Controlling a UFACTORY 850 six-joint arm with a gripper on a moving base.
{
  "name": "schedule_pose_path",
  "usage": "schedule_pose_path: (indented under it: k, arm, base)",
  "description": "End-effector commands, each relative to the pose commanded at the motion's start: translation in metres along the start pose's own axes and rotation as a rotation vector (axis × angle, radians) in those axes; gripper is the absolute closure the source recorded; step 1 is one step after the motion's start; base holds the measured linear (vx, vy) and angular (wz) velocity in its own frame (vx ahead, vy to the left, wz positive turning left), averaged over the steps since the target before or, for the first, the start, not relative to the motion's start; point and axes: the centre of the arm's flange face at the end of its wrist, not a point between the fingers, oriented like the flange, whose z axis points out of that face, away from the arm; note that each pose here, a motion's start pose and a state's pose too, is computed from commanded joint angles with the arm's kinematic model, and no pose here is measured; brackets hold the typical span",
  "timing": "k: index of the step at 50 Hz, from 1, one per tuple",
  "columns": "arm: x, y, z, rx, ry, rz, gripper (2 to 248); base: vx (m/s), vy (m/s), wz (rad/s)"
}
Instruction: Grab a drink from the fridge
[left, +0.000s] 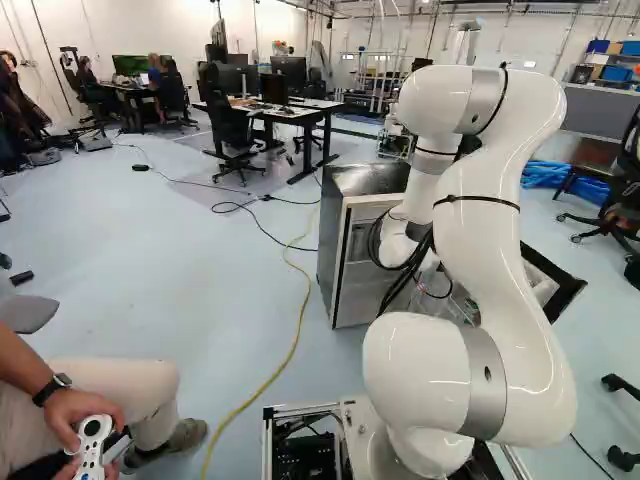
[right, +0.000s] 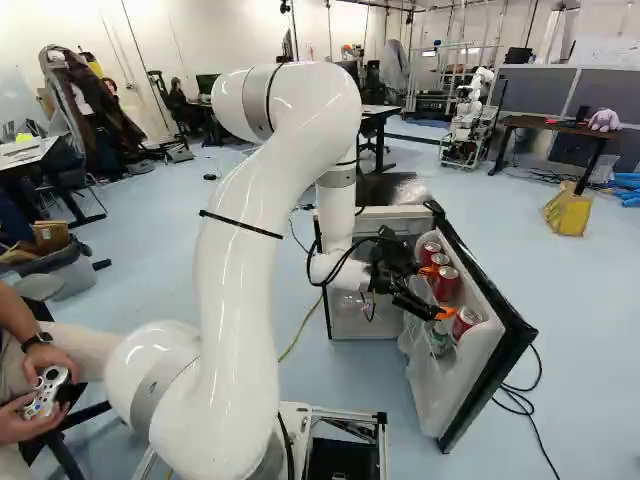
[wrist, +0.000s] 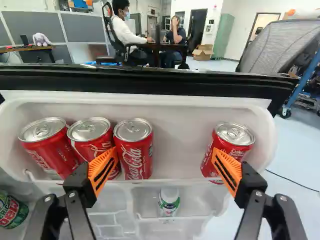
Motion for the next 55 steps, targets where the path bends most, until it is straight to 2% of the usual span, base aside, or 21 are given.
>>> schedule_pose_path:
  k: [37,42,43,55]
  arm:
    - [0.0,-0.0043,-0.0001,0.049,0.0,-0.011,3]
    - [0.0,-0.0046,-0.0001,0.052,0.0,-0.012,8]
    - [0.0,-0.0046,-0.0001,0.052,0.0,-0.012,19]
    - [0.0,-0.0046,-0.0001,0.053,0.0,-0.012,20]
  base:
    - [0.0,0.0,0.0]
    - [0.0,0.0,0.0]
    - [0.0,0.0,0.0]
    - [0.0,0.0,0.0]
